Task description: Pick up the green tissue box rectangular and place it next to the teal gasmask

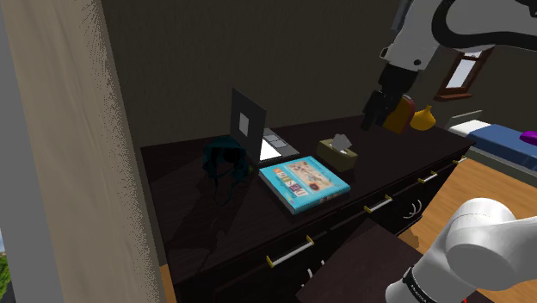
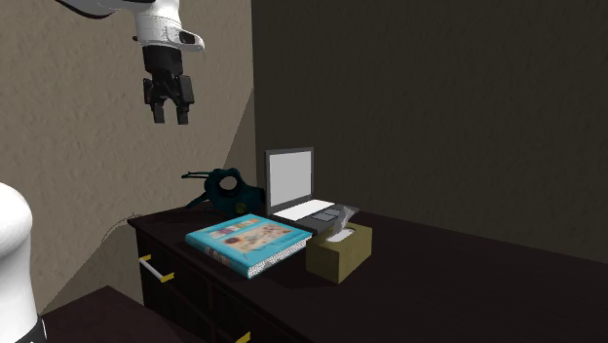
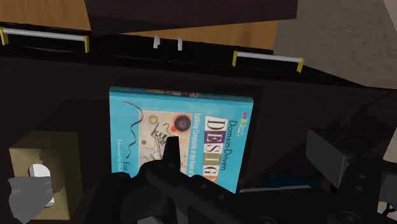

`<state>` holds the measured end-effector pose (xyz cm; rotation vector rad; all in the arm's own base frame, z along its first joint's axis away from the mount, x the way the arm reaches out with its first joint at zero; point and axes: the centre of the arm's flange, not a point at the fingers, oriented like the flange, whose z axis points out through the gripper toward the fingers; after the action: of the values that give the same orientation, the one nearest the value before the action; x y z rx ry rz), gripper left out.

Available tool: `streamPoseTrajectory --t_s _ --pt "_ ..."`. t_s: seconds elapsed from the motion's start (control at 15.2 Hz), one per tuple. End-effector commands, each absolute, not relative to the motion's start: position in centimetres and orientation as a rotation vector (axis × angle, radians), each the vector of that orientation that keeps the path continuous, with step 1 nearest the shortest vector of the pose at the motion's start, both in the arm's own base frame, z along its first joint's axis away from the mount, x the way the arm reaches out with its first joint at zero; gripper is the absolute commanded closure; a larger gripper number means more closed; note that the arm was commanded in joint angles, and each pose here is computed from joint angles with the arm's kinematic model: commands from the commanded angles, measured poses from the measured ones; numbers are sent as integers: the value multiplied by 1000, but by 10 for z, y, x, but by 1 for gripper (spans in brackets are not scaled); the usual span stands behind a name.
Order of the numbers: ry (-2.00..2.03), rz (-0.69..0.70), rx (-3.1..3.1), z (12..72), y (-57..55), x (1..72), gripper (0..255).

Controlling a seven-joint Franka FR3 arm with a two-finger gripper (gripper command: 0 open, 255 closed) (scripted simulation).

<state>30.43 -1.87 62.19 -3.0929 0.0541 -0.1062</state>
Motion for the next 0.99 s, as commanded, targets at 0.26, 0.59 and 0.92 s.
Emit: streamPoseTrajectory --t_s 0.26,0.59,0.92 --pt "49 -183 -3041 599 -72 311 0" --pt "42 -275 -2975 568 -137 322 0" --pt "35 -363 -2905 534 -199 335 0"
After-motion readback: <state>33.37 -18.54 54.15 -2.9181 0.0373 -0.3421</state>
